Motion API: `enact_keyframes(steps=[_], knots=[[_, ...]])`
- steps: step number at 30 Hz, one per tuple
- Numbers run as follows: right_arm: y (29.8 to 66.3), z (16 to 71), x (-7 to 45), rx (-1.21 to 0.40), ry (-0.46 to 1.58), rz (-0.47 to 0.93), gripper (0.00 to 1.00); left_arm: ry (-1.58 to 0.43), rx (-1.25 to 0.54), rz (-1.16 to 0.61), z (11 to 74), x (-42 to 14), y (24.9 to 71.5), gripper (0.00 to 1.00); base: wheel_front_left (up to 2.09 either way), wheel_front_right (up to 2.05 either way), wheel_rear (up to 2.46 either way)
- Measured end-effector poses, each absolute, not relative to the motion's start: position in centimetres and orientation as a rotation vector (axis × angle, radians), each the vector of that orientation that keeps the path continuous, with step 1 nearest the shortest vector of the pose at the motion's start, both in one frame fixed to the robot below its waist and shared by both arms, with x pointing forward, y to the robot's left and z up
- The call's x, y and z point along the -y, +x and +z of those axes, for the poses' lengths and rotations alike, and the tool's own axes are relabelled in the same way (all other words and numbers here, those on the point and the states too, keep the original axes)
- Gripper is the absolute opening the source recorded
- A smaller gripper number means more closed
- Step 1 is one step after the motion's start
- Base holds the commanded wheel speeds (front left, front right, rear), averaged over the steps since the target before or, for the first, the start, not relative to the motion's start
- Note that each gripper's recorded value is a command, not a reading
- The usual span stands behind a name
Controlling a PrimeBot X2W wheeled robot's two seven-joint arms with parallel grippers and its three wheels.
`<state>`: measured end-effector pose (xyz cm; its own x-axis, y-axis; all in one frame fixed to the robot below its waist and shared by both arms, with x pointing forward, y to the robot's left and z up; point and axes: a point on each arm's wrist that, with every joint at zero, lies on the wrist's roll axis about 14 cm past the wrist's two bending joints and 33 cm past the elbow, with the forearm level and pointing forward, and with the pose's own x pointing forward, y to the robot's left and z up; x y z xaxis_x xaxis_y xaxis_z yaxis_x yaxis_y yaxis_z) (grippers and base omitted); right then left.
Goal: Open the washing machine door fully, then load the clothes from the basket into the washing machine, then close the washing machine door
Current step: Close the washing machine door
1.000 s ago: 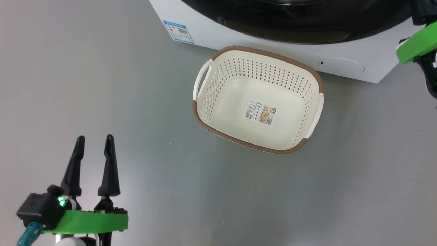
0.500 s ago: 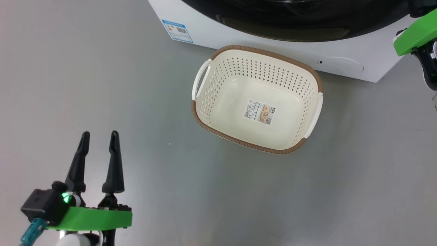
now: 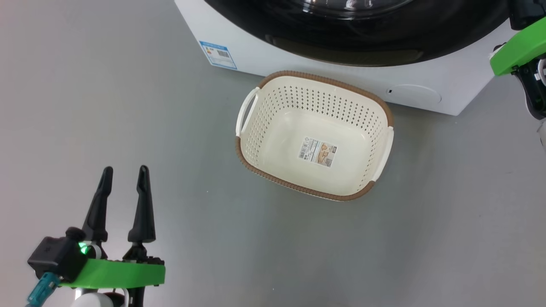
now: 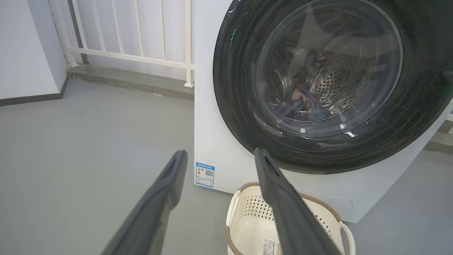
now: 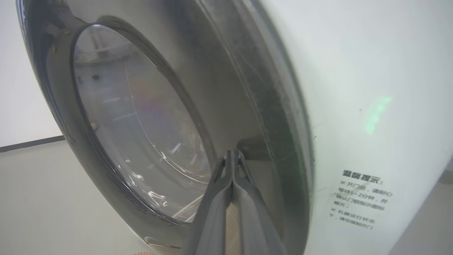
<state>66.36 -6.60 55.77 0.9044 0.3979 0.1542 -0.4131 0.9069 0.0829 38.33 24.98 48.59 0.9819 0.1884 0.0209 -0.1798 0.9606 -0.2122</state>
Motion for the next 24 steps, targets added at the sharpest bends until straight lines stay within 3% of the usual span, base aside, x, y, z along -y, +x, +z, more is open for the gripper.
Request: enact_keyframes(steps=[2,3,4,5,24], knots=[[66.0,56.1,6.9,0.138,0.113,0.414,0.51,-0.214,0.049,0.182,48.9,-24.9,38.3,1.00,0.00,0.00,0.00],[65.9,56.1,7.1,0.137,0.110,0.411,0.51,-0.215,0.053,0.180,49.0,-24.8,38.3,1.00,0.00,0.00,0.00],[65.7,56.3,7.2,0.139,0.108,0.408,0.93,-0.217,0.055,0.178,49.1,-24.7,38.2,1.00,0.00,0.00,0.00],[65.5,56.5,7.4,0.142,0.108,0.406,1.00,-0.219,0.059,0.175,49.2,-24.7,38.2,1.00,0.00,0.00,0.00],[60.0,57.1,8.8,0.149,0.131,0.401,1.00,-0.229,0.099,0.105,50.6,-23.1,38.5,1.00,0.00,0.00,0.00]])
